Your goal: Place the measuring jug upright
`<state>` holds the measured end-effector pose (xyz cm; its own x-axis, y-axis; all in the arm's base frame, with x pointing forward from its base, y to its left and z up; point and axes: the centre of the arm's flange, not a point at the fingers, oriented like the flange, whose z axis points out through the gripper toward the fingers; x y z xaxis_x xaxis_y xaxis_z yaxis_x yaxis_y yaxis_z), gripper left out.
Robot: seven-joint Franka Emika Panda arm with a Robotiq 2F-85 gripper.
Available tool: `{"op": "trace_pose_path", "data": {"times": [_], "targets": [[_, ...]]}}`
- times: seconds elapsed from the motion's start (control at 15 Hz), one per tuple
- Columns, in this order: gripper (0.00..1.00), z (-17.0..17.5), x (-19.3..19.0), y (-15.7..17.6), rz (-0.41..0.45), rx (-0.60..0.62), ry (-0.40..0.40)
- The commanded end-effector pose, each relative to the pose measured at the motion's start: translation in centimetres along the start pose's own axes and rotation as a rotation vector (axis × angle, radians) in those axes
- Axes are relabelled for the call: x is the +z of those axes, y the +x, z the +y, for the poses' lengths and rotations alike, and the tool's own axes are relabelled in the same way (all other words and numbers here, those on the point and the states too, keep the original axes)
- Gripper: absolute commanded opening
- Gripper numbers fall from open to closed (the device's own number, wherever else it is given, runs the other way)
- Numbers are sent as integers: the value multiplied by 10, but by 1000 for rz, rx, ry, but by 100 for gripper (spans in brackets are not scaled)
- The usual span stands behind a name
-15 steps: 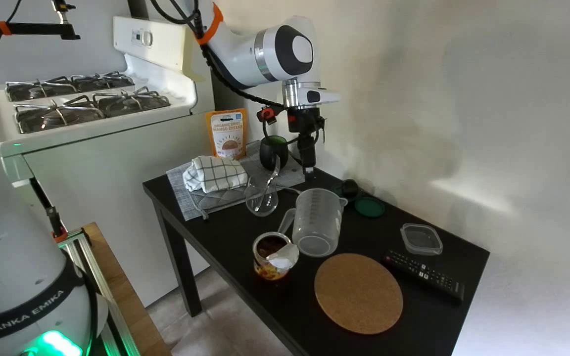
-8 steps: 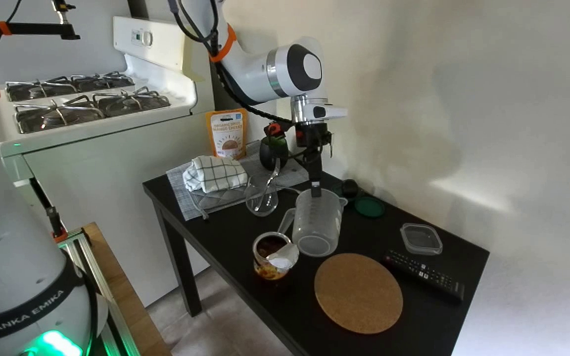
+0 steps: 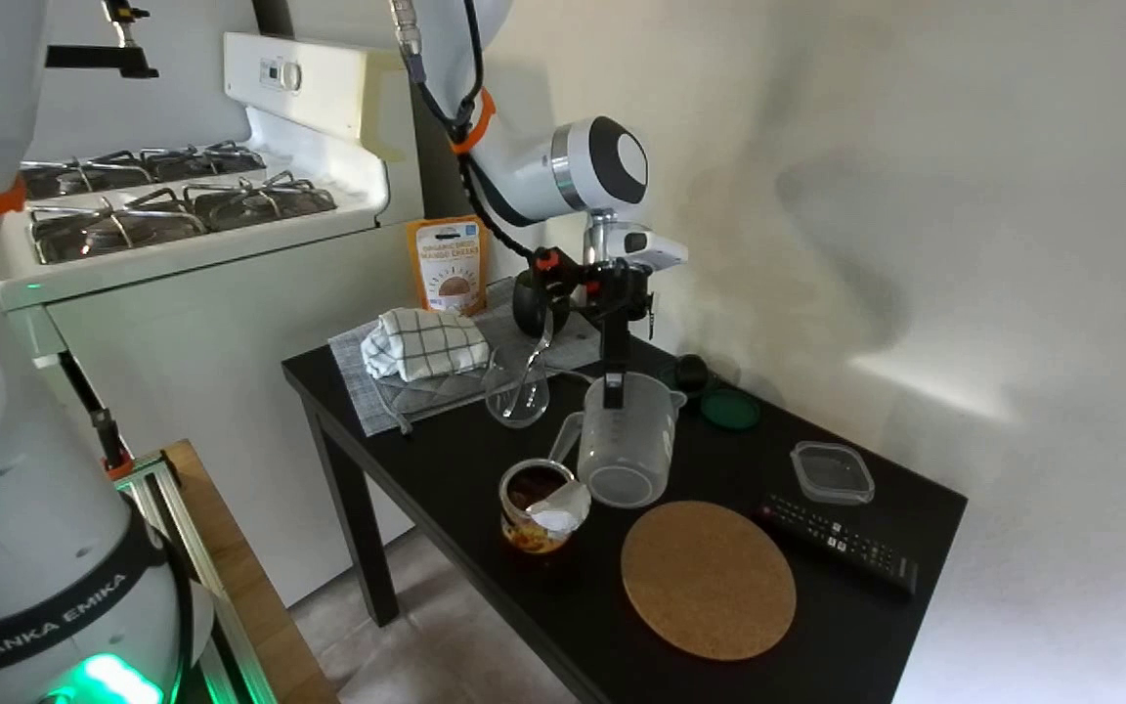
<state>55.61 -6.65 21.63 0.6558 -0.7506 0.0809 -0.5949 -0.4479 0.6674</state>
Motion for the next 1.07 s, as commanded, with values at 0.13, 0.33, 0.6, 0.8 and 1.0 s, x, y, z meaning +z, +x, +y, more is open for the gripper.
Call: {"op": "trace_pose_path", "data": {"times": [0.13, 0.33, 0.6, 0.8, 1.0], "targets": [[55, -22, -4, 9, -24, -11, -132], [30, -25, -6, 11, -28, -7, -168], [2, -8, -25, 4, -25, 1, -154], [0, 24, -46, -4, -12, 17, -72], [1, 59, -61, -7, -1, 46, 24]]}}
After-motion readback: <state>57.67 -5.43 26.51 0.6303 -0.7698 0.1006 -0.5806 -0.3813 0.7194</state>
